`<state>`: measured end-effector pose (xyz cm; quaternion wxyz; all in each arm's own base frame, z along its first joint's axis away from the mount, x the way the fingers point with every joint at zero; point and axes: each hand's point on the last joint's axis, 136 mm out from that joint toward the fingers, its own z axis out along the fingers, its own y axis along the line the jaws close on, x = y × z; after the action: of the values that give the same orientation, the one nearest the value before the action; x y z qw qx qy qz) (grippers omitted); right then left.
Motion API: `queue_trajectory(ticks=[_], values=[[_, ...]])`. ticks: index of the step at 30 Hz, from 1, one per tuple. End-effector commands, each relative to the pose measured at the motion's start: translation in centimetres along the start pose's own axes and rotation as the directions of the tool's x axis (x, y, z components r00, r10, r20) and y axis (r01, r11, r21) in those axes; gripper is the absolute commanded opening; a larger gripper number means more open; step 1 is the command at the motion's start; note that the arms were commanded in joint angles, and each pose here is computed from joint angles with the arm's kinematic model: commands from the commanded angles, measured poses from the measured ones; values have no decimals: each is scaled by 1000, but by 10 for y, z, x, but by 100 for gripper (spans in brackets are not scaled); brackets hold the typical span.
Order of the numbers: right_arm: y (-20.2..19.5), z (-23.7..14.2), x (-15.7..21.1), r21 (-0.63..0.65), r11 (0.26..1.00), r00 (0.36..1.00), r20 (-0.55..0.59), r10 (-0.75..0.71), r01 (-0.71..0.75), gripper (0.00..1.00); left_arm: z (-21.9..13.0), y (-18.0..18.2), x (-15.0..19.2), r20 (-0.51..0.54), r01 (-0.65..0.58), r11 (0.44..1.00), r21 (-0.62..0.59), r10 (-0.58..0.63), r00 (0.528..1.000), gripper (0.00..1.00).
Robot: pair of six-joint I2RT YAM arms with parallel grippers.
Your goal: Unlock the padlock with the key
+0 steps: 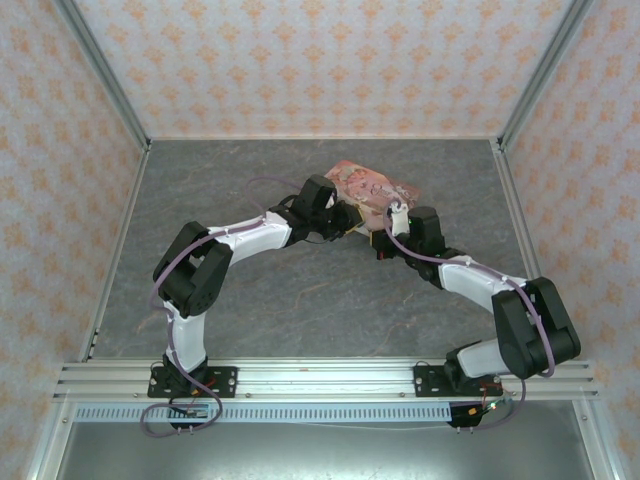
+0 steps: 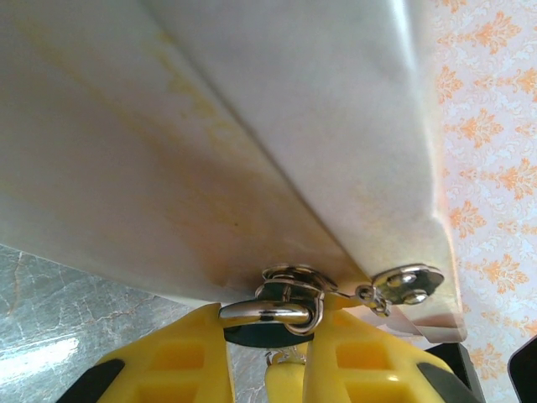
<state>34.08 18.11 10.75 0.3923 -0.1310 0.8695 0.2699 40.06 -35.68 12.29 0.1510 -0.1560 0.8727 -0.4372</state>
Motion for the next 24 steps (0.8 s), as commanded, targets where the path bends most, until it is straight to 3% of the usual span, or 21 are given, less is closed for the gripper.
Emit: queue_trajectory(ticks=[1,24], values=[[-4,3,-8,29,999,1000,9,-27,27,0,-20,-51,3,10,-53,991,122,52,999,19],[-5,6,-11,66,997,999,16,-42,41,0,-21,-48,5,17,-58,993,104,56,998,20]])
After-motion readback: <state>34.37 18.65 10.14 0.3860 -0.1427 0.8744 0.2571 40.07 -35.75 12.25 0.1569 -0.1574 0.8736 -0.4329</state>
